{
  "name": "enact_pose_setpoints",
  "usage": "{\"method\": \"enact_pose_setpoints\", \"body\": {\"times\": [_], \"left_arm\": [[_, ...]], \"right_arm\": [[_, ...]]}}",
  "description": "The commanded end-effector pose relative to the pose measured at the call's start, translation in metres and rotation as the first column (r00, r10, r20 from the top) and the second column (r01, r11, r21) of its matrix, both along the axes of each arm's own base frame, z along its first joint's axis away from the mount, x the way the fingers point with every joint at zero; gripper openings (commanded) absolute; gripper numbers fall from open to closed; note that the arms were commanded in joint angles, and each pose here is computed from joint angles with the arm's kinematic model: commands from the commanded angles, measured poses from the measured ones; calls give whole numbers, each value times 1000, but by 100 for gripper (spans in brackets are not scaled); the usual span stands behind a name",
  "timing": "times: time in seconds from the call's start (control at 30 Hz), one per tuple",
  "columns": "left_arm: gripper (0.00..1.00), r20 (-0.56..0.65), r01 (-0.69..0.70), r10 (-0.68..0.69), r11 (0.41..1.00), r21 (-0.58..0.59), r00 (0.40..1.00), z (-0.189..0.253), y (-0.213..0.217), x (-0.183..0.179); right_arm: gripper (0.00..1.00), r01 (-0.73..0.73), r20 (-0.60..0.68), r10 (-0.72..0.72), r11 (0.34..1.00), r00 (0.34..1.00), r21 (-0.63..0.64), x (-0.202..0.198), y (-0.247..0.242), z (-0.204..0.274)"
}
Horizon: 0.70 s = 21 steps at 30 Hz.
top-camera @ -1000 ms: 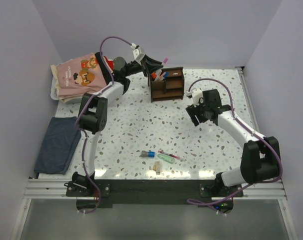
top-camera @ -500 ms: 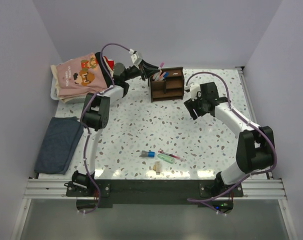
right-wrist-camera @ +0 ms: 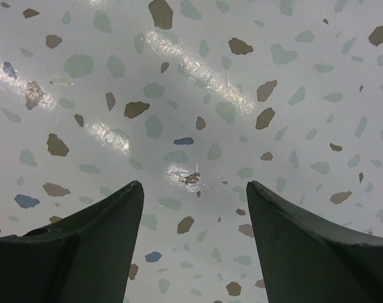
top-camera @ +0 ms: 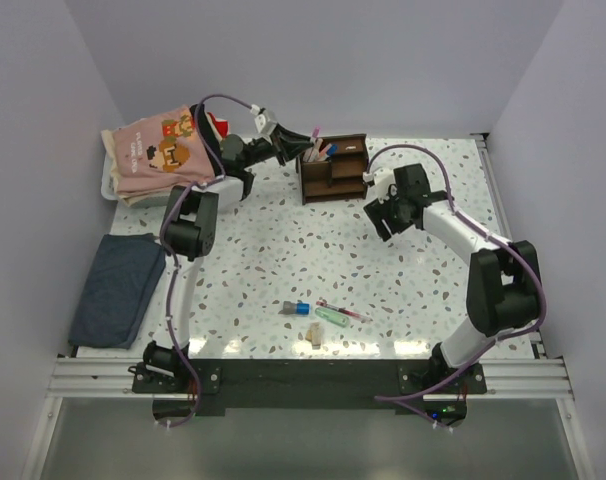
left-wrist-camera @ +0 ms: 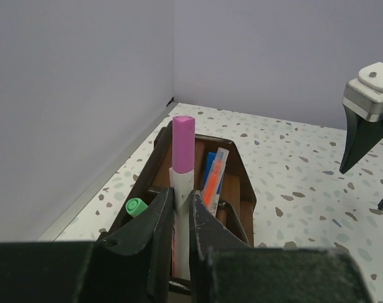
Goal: Sort the stationery into containers
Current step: Place the pen in the storage box.
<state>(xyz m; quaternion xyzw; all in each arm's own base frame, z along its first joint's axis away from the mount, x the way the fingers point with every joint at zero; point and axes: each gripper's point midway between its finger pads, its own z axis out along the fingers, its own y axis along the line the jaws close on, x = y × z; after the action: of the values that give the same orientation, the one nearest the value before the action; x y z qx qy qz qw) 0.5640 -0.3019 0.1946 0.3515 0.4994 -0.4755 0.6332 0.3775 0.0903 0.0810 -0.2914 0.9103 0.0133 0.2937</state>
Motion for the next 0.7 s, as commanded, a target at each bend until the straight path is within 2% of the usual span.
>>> {"method": "enact_pose_setpoints", "body": {"times": [0.0,0.07,0.17,0.33,0.53,0.67], "left_arm": [[9,22,-7,7,1000,-5,1000,13,19,-8],[14,21,-4,4,1000,-3,1000,12,20,-11],[17,23,-2,2,1000,0,1000,13,21,-14],[35,49,-13,13,1000,0,999,23,24,-13],[50,103,-14,13,1000,10,995,45,30,-16],[50,149,-3,0,1000,15,989,82,40,-33]], "right_arm": [[70,-11,43,10,1000,999,10,11,8,11],[70,-11,43,10,1000,999,10,12,8,11],[70,-15,44,14,1000,999,16,13,10,11],[70,-17,43,16,1000,999,23,11,12,11],[70,-21,45,19,999,999,31,9,14,12],[70,-23,60,20,999,998,35,10,15,16]]}}
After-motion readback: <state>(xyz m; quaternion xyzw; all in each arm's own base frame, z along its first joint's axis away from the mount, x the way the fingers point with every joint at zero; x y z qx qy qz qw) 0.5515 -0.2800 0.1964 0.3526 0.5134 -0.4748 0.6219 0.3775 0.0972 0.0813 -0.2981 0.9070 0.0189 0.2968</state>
